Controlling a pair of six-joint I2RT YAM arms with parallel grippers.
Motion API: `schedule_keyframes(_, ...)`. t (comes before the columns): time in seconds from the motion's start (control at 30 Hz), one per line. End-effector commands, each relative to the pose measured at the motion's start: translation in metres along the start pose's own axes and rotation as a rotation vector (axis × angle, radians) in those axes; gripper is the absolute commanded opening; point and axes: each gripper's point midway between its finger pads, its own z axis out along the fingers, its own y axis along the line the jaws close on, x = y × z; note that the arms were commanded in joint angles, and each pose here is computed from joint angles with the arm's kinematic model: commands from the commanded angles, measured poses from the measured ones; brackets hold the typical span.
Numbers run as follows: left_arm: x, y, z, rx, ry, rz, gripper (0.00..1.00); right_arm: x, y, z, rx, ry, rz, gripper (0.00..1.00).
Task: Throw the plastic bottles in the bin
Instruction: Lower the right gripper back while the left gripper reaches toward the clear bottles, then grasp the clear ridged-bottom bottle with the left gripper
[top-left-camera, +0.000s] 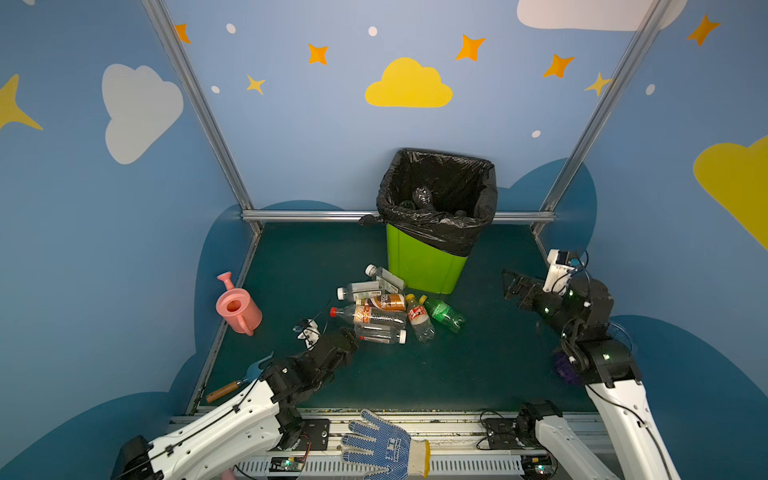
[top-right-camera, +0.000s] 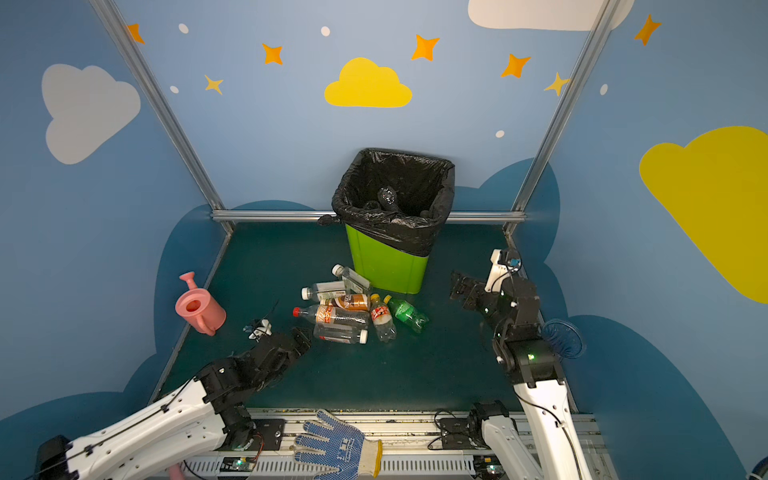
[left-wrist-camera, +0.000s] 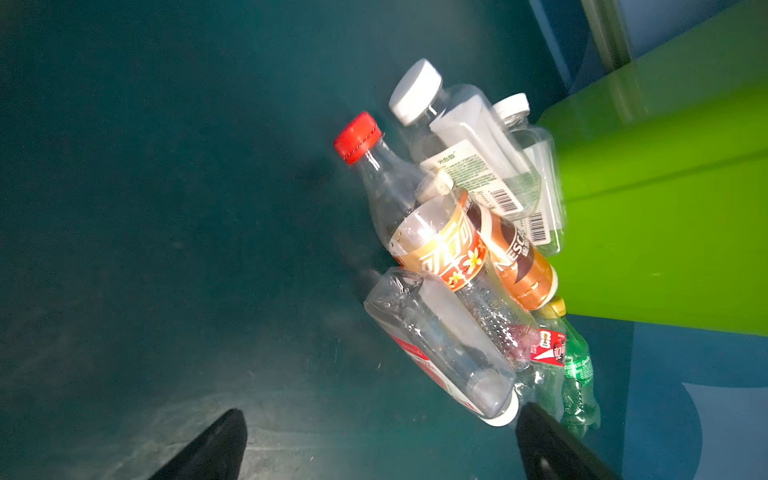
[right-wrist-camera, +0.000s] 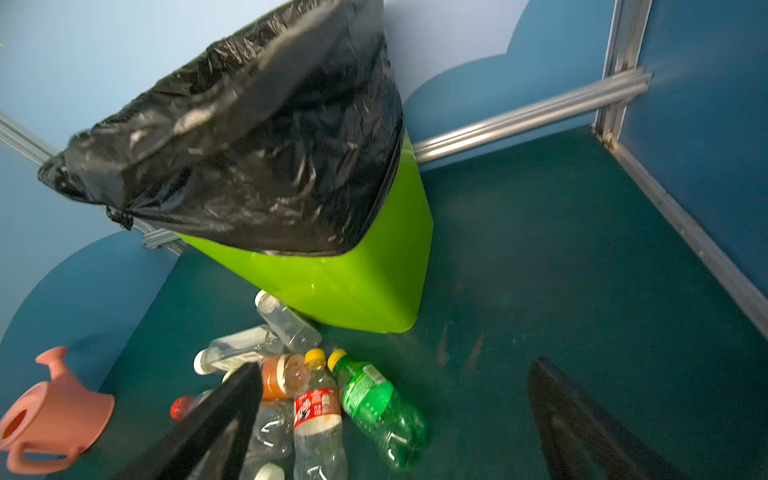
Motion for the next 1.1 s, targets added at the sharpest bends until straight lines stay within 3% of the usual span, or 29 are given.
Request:
schedule_keyframes(0.0,0.005,-0.018,0.006,0.072,0.013,-0.108,1.00,0.030,-0.014,0.005,0.010,0.030,0.089,0.98)
schedule_keyframes(0.23,0.015,-0.028,0.025,0.027,0.030,-0.065,1.00,0.060,-0.036,0.003,0.066,0.048,0.146,0.98)
schedule_keyframes(0.63,0.022,-0.041,0.059,-0.020,0.090,-0.090,0.99,0.072,-0.047,0.006,0.099,0.077,0.168,0.98)
schedule_keyframes(1.07,0.032,-0.041,0.084,-0.104,0.161,-0.081,0.91,0.078,-0.059,0.009,0.131,0.088,0.200,0.98)
